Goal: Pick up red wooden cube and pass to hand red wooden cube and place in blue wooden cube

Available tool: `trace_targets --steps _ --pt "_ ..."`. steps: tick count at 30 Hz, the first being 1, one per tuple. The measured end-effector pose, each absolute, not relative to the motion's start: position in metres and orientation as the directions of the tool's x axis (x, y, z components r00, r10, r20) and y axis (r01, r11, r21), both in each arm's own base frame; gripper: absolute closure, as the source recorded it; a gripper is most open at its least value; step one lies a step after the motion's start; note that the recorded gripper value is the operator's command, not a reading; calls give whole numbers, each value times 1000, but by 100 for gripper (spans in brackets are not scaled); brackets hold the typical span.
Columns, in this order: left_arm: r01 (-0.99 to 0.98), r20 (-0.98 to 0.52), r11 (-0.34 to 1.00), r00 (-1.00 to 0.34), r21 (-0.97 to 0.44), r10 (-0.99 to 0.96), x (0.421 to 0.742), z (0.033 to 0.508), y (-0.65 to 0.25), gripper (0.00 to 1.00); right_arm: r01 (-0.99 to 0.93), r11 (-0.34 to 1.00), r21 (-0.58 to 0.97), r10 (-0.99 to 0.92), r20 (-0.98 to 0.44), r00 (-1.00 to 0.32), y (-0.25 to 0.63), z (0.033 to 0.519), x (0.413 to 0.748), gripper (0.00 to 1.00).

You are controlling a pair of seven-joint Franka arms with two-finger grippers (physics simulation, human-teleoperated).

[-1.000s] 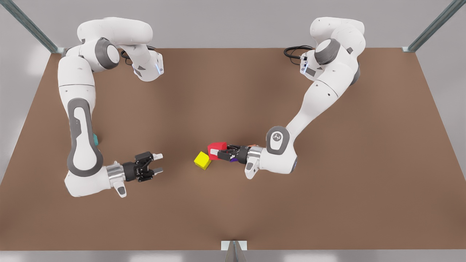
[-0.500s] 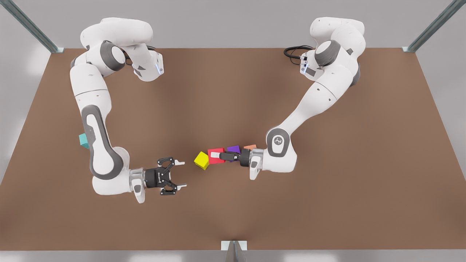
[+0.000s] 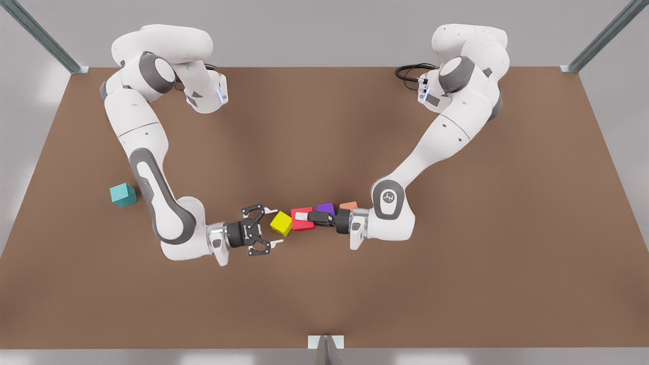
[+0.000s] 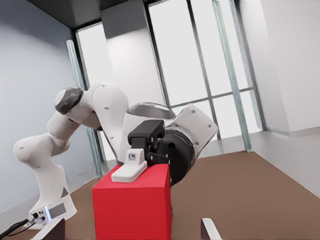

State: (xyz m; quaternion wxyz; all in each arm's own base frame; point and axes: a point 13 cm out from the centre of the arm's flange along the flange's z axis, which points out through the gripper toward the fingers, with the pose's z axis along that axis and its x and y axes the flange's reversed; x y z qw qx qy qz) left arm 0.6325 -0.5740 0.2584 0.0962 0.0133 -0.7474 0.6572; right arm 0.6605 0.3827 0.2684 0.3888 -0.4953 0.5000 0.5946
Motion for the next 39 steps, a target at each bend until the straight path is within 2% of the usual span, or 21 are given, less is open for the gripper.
trace_targets --steps 6,14,35,36,37,38,39 --pt "-106 121 132 -986 -986 114 632 259 -574 42 -971 -178 159 7 -987 -162 402 268 659 0" --pt "-72 88 129 -989 -989 119 631 257 -573 42 -974 -182 133 34 -989 -142 411 267 639 0" --pt "-28 43 124 -991 -992 124 631 257 -574 42 -987 -143 71 57 -995 -80 458 257 633 0" --pt "-27 43 124 -991 -992 124 631 256 -574 42 -988 -141 68 57 -995 -77 460 258 633 5" --pt "-27 42 124 -991 -992 124 631 256 -573 42 -988 -138 66 57 -996 -74 462 258 634 27" --pt "-27 42 123 -991 -992 123 631 255 -573 42 -989 -134 62 56 -996 -70 463 259 635 40" --pt "-26 41 123 -991 -992 124 632 255 -572 42 -990 -132 59 56 -996 -67 464 260 636 40"
